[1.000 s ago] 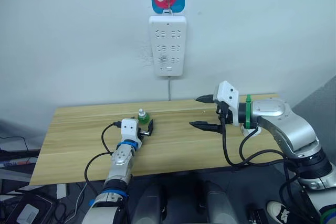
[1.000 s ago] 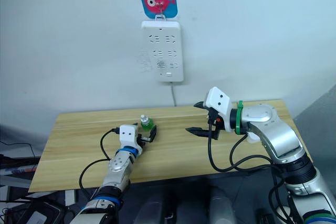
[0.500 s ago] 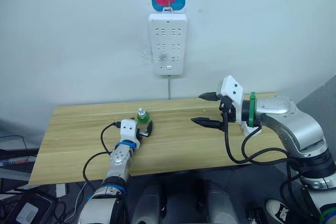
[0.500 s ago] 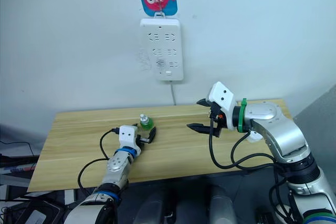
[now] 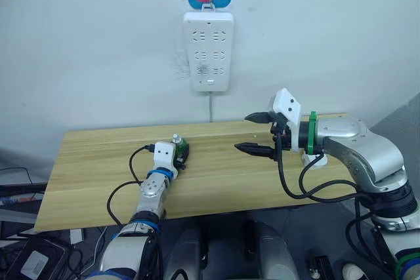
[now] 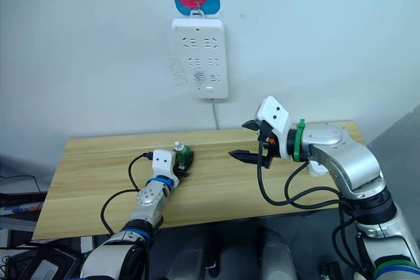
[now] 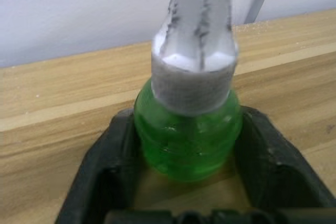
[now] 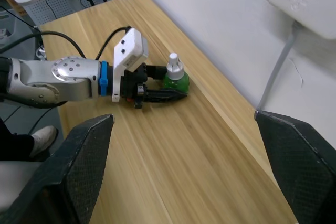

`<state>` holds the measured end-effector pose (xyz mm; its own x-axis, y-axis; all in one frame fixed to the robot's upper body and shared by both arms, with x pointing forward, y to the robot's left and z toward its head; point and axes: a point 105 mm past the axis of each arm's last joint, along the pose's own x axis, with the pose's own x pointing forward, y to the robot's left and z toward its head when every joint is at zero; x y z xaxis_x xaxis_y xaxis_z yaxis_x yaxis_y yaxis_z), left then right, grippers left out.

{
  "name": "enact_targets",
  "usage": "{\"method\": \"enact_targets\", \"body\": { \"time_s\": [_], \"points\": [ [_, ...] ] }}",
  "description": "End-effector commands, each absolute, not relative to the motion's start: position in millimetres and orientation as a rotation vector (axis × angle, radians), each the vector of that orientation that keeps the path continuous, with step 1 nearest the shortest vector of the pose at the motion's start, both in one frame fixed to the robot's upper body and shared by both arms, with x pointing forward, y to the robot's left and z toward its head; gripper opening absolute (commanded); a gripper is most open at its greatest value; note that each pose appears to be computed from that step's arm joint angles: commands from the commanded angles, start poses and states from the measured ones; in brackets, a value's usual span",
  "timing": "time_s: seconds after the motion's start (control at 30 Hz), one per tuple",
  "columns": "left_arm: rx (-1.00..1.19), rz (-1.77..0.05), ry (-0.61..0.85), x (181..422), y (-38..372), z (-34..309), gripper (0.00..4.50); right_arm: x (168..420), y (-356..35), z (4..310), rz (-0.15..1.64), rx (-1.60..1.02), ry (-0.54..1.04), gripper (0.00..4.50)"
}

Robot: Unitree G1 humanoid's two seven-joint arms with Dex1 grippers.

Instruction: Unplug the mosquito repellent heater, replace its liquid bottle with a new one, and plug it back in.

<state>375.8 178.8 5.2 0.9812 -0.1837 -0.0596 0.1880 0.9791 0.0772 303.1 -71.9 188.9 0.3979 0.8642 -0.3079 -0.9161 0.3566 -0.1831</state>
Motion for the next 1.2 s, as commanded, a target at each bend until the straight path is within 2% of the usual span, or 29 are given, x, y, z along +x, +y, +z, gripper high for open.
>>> {"method": "enact_targets", "body": {
  "time_s": [0.03, 0.13, 0.2, 0.3, 0.37, 0.43, 0.5, 0.8, 1.07, 1.17, 1.2],
  "points": [
    [0.147, -0.159, 0.041, 369.7, 185.9, 4.0, 2.22, 301.9, -72.3, 201.2, 1.147, -0.363, 0.109, 4.50],
    [0.173, -0.284, -0.055, 375.6, 167.1, 33.6, 2.22, 295.8, -70.4, 196.5, 1.177, -0.375, 0.105, 4.50],
    [0.178, -0.446, -0.108, 372.5, 148.2, 58.2, 2.22, 291.4, -68.7, 194.0, 1.214, -0.391, 0.091, 4.50],
    [0.190, -0.861, -0.106, 340.2, 115.6, 99.8, 2.22, 288.4, -65.6, 202.9, 1.256, -0.381, 0.044, 4.50],
    [0.211, -1.075, -0.074, 318.7, 102.6, 120.7, 2.22, 286.4, -62.4, 207.1, 1.295, -0.392, 0.026, 4.50],
    [0.249, -1.236, -0.040, 303.6, 94.6, 137.4, 2.22, 285.6, -59.0, 210.8, 1.324, -0.396, 0.017, 4.50],
    [0.275, -1.320, -0.020, 297.2, 91.5, 147.3, 2.22, 286.8, -56.5, 213.3, 1.333, -0.389, 0.010, 4.50],
    [0.304, -1.409, -0.062, 307.3, 82.2, 172.9, 2.22, 278.8, -42.6, 223.7, 1.371, -0.293, -0.014, 4.50],
    [0.317, -1.445, -0.078, 308.8, 77.5, 176.6, 2.22, 282.1, -34.0, 220.8, 1.337, -0.252, -0.020, 4.50],
    [0.325, -1.449, -0.080, 309.8, 77.2, 178.9, 2.22, 284.9, -32.3, 219.0, 1.330, -0.255, -0.029, 3.92],
    [0.326, -1.450, -0.080, 309.9, 77.1, 179.2, 2.22, 285.7, -31.4, 218.8, 1.329, -0.259, -0.035, 3.61]
  ]
}}
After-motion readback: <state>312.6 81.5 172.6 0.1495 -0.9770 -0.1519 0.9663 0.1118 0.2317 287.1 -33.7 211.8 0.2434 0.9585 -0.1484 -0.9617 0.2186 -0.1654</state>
